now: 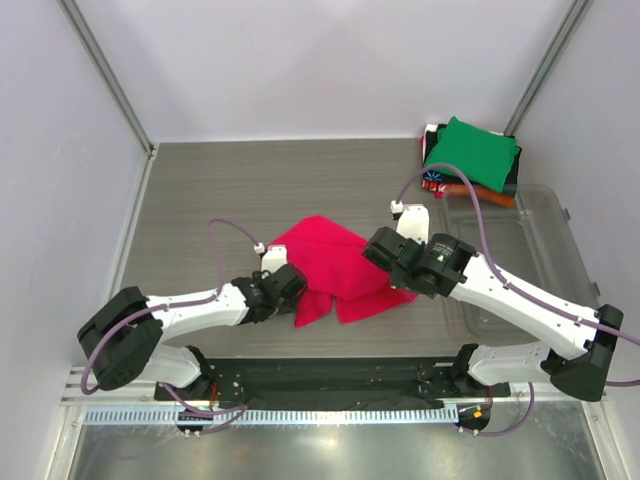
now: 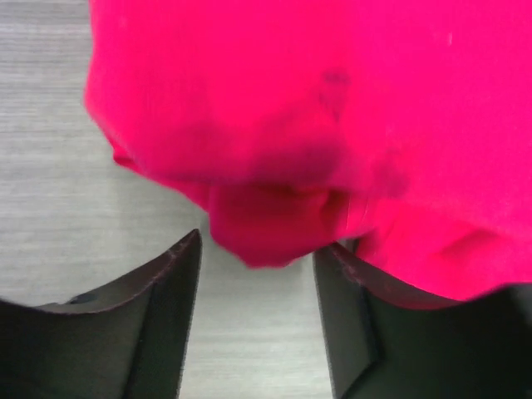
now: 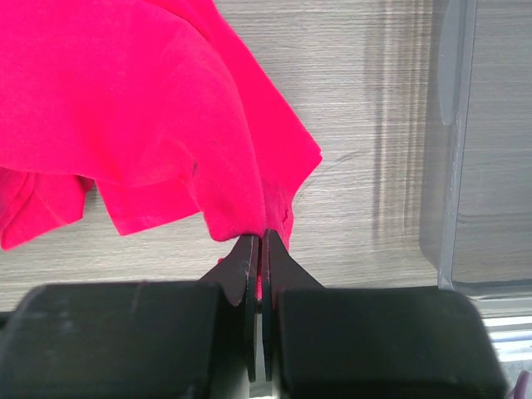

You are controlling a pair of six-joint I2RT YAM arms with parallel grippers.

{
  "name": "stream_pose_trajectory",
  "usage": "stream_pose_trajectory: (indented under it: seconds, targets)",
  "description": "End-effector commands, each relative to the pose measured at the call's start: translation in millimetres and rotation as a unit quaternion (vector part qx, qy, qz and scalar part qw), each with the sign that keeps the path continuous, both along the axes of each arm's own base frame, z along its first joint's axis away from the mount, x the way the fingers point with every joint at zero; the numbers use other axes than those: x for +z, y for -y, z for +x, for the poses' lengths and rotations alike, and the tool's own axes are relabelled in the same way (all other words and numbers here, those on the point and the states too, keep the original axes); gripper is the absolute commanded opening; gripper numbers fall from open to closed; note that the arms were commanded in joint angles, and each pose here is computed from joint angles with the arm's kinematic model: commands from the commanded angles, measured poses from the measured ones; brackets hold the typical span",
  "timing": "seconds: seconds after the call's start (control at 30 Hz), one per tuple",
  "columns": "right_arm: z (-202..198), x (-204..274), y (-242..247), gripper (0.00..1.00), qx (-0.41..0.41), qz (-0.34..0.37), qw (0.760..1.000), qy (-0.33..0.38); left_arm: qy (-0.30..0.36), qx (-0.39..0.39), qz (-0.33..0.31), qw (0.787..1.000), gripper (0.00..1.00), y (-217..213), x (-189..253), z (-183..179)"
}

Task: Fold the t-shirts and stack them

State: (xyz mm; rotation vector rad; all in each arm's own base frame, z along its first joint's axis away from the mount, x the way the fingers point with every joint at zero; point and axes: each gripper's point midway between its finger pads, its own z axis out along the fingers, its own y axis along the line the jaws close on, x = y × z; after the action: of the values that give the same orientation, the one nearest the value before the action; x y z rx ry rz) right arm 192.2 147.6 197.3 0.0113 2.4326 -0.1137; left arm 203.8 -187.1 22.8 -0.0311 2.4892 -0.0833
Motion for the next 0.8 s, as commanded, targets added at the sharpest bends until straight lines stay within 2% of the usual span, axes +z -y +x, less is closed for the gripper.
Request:
stream_pose_trajectory:
  seconds: [0.0,0.13,0.17,0.23,0.33,0.37,0.4,0.5,0.6,0.63,0.77]
  targets:
    - [3,6,-1,0.01,0.0,0.012,1.0,0.013,0.034,0.012,-0.045,0.998,0.53,17,10,22]
    - [5,3,-1,0.01,0.002,0.003,1.0,0.007,0.042,0.018,-0.05,0.998,0.35,19,11,36]
    - [5,3,-2,0.01,0.001,0.004,1.0,0.007,0.043,0.016,-0.05,0.998,0.2,20,12,38]
    - [6,2,-2,0.01,0.002,0.002,1.0,0.007,0.057,0.012,-0.049,0.997,0.0,22,24,45]
    - [10,7,1,0.01,-0.002,-0.001,1.0,0.014,0.066,0.02,-0.015,0.997,0.0,6,45,46]
    - [13,11,5,0.01,-0.007,0.0,1.0,0.019,0.089,0.016,-0.023,0.996,0.0,9,73,52]
    - [16,17,10,0.01,-0.01,-0.006,1.0,0.027,0.083,0.012,-0.001,0.996,0.0,-3,83,46]
    - [31,49,27,0.01,-0.034,0.003,0.998,0.061,0.143,0.008,0.004,0.99,0.0,-19,155,53]
    - [47,96,46,0.01,-0.051,0.005,0.993,0.109,0.177,0.016,0.041,0.983,0.0,-58,217,46]
    - [51,120,52,0.01,-0.053,0.006,0.99,0.133,0.2,0.027,0.031,0.979,0.0,-66,247,48]
    - [57,164,70,0.01,-0.07,0.003,0.981,0.178,0.236,0.044,0.061,0.969,0.0,-105,301,38]
